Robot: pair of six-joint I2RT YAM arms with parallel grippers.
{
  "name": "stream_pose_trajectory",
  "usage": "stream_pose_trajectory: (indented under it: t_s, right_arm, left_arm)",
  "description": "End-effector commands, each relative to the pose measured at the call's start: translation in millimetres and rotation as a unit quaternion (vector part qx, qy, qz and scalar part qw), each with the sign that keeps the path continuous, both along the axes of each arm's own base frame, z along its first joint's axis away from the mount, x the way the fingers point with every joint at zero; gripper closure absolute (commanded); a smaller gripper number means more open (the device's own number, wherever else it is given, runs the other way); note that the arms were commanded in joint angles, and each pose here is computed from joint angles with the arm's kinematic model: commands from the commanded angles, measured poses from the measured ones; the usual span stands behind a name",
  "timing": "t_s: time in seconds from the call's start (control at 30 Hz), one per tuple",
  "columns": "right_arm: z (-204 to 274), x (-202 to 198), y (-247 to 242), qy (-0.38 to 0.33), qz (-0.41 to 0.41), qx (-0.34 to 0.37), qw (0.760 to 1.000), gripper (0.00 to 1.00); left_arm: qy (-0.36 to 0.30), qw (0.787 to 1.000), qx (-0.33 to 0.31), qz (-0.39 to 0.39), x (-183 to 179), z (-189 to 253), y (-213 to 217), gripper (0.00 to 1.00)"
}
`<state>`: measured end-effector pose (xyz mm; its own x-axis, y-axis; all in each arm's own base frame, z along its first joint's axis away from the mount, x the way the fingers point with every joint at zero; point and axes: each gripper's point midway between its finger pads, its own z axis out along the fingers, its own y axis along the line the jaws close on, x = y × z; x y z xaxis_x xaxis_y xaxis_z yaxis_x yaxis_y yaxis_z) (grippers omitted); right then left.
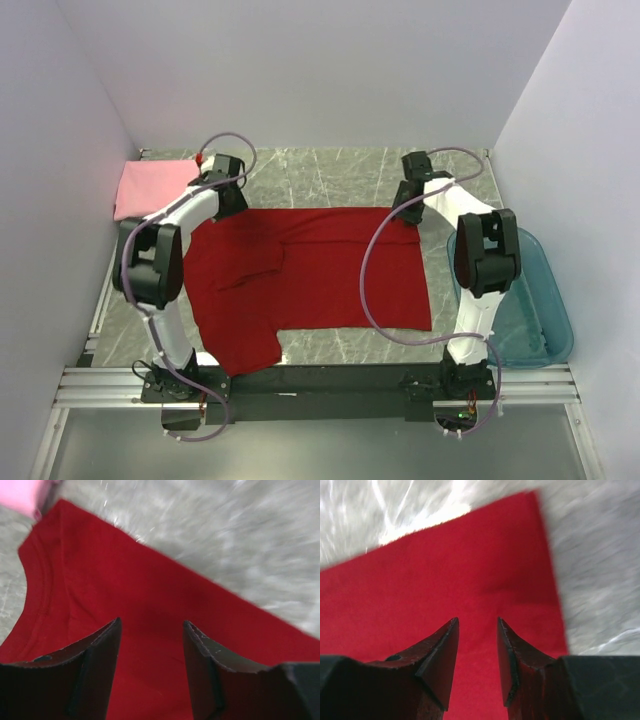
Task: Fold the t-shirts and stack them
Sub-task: Fold the tshirt
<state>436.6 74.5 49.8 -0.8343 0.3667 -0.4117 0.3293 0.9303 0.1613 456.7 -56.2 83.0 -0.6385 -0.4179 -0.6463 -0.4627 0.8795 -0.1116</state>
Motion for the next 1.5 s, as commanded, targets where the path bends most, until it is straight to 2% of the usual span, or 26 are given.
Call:
stream_pose_trajectory:
  t_s: [0.0, 0.3, 0.43, 0.7, 0.87, 1.2, 1.3, 1.33, 1.37, 1.43, 1.47]
  right_arm:
    - [0.0, -5.4, 0.7, 0.015, 0.017, -0.036, 0.999, 0.58]
    - [-33.5, -31.2, -22.1, 0.085, 0.024, -0.095, 0.992, 0.6]
    - [-37.8, -34.4, -35.6, 0.09, 0.009, -0.092, 0.992, 0.61]
    - [-34.6, -15.9, -62.4, 0.09, -0.012, -0.088, 0.992, 0.62]
    - [-43.1, -2.6, -77.1, 0.105, -0.018, -0.097, 0.99, 0.62]
    - [-27.7, 44.2, -91.6, 0.067, -0.025, -0.112, 0.991, 0.62]
    - [-2.5, 50.4, -87.1, 0.027, -0.027, -0.101, 0.994, 0.61]
    - [20.8, 52.9, -83.9, 0.0, -0.026, -0.093, 0.995, 0.59]
    - [31.0, 53.1, -80.3, -0.013, -0.024, -0.083, 0.996, 0.58]
    - [64.3, 48.7, -68.6, -0.042, -0.015, -0.06, 0.997, 0.54]
    - [74.8, 45.7, -65.8, -0.051, -0.013, -0.058, 0.997, 0.53]
  left_arm:
    - [0.041, 0.999, 0.034, -0.001, -1.8, -21.2, 15.9, 0.43]
    - [0.105, 0.994, 0.027, 0.013, -3.0, -65.1, 21.3, 0.44]
    - [0.122, 0.992, 0.018, 0.03, -4.9, -75.1, 33.7, 0.43]
    - [0.128, 0.991, -0.021, 0.029, 5.8, -83.4, 21.9, 0.41]
    - [0.121, 0.991, -0.045, 0.03, 22.9, -83.1, 13.7, 0.36]
    - [0.058, 0.995, -0.078, 0.027, 71.6, -41.9, 4.4, 0.22]
    - [0.026, 0.996, -0.073, 0.035, 75.5, -15.1, 9.8, 0.15]
    - [0.014, 0.997, -0.07, 0.037, 75.9, -6.1, 12.6, 0.11]
    - [-0.011, 0.997, -0.07, 0.04, 75.7, 17.4, 15.2, 0.09]
    - [-0.029, 0.996, -0.062, 0.05, 69.3, 35.4, 21.3, 0.09]
    - [-0.052, 0.996, -0.06, 0.051, 64.1, 61.5, 23.2, 0.08]
